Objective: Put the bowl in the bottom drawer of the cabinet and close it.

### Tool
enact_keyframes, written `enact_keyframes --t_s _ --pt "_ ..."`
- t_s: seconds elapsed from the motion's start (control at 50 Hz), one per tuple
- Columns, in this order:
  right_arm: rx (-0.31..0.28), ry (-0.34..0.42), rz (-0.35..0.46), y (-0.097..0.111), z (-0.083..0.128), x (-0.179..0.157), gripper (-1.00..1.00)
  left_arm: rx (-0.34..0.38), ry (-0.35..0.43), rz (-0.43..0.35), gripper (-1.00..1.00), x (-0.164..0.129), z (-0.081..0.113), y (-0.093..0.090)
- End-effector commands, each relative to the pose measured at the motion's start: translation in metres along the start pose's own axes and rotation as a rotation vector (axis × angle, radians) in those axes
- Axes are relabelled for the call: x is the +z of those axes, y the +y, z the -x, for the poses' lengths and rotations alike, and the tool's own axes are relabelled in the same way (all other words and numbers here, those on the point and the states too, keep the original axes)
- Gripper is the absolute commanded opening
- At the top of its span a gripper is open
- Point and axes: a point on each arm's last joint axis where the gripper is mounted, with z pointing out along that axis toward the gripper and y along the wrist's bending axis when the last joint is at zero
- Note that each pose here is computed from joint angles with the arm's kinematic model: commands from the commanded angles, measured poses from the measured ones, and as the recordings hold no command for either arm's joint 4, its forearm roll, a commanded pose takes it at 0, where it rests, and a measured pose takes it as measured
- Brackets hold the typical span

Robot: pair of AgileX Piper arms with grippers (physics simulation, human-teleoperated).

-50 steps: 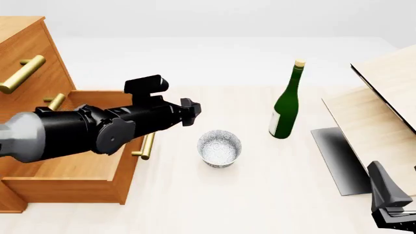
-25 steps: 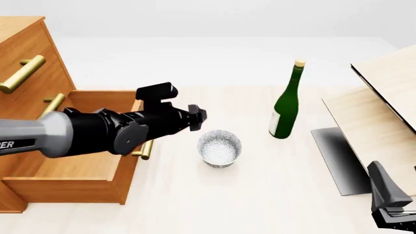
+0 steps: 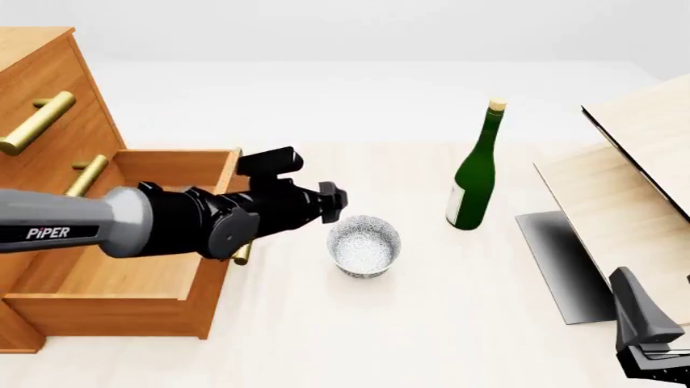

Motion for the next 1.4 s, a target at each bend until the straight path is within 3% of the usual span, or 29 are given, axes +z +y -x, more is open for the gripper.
enact_keyframes --t_s 0.02,1.4 --pt "0.0 0.0 0.0 0.0 0.0 0.0 1.0 -0.012 0.012 0.003 1.0 0.009 -0.005 0.001" --pt "0.0 0.0 0.0 0.0 0.0 0.0 1.0 -0.051 0.124 0.043 1.0 0.06 -0.046 0.011"
